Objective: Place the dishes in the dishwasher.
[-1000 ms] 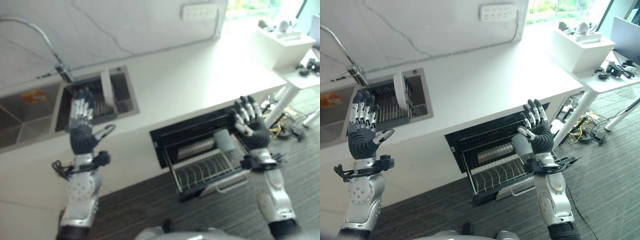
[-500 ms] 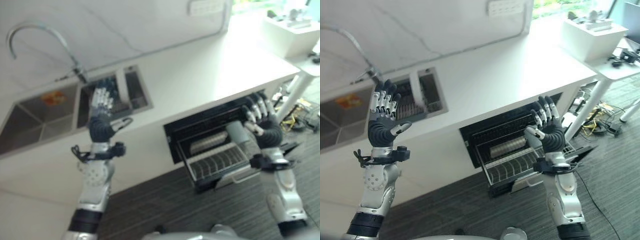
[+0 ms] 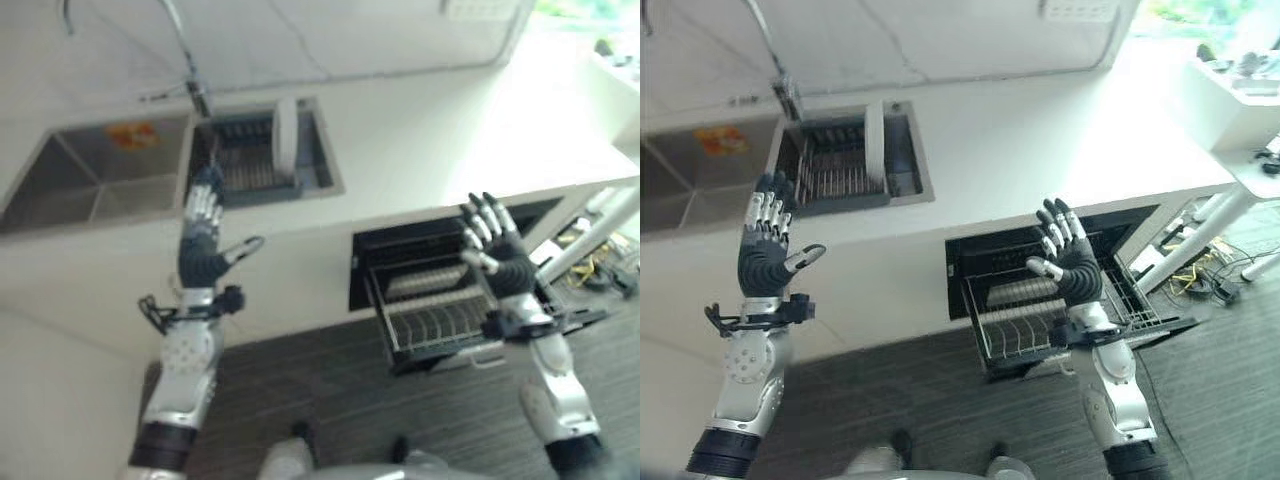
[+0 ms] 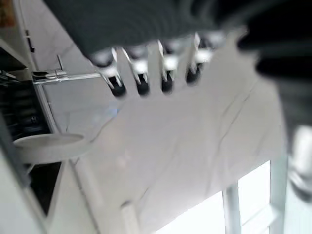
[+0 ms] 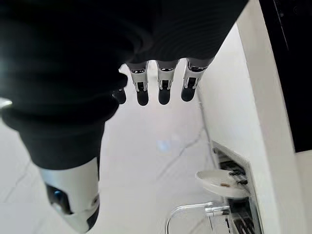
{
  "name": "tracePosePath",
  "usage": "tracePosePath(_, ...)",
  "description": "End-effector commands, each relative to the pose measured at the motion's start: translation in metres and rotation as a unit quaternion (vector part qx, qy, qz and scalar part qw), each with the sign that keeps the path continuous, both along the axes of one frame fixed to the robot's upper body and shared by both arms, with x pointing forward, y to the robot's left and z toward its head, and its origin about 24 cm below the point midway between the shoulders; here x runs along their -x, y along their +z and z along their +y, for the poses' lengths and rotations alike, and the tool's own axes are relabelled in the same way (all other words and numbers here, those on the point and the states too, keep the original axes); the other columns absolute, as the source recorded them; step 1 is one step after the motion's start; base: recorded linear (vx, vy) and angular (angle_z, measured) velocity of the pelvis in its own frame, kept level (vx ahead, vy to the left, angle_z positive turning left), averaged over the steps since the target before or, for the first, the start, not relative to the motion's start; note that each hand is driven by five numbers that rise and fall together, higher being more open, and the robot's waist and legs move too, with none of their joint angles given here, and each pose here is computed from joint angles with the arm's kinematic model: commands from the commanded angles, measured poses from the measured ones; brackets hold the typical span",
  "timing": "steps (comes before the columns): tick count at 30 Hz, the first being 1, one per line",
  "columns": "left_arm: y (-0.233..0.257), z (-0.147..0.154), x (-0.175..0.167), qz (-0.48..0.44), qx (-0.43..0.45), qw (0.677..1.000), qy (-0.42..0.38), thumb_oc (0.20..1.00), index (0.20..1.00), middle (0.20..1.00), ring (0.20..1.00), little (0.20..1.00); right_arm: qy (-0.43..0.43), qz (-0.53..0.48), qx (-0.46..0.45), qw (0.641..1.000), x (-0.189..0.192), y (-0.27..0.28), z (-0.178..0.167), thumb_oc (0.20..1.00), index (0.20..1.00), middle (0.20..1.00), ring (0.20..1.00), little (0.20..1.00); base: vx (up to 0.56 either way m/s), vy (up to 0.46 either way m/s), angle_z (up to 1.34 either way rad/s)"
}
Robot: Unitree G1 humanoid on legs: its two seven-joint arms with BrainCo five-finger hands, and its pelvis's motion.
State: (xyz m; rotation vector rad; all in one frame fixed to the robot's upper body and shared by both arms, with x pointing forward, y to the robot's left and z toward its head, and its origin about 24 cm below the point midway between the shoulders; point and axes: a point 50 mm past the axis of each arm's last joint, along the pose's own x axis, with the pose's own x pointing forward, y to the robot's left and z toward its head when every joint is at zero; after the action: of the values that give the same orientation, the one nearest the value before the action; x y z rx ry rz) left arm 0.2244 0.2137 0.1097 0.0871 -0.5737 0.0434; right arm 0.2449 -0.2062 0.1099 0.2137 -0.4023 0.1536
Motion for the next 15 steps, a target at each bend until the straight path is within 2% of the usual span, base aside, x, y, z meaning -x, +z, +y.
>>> tracePosePath(1,0.033,-0.004,-0.003,-0.082,-0.028,0.996,-0.033,1.0,1.0,1.0,1.0,1.0,-0.024,-0.091,0.014,0.995,0.004,0.031,0.001,1.0,1.0,1.0,1.0,1.0,0.15,0.232,-0.37)
tracePosePath(3,0.033,-0.005,-0.007,-0.081,-0.022,0.996,-0.029,1.0,1.0,1.0,1.0,1.0,-0.023,-0.082,-0.003,0.996,0.006,0.028,-0.001,1.0,1.0,1.0,1.0,1.0,0.11,0.194,-0.22)
tracePosePath(6,0.034,0.003,-0.005,-0.083,-0.02,0.996,-0.006,1.0,1.0,1.0,1.0,1.0,0.005,-0.059,0.019,0.998,0.009,0.019,0.001,1.0,1.0,1.0,1.0,1.0,0.14,0.056,-0.31)
tracePosePath(15,0.029,-0.004,-0.004,-0.064,-0.029,0.997,-0.024,1.0,1.0,1.0,1.0,1.0,0.006,-0.058,0.014,0.998,0.007,0.02,0.008,1.0,1.0,1.0,1.0,1.0,0.03,-0.045,0.28)
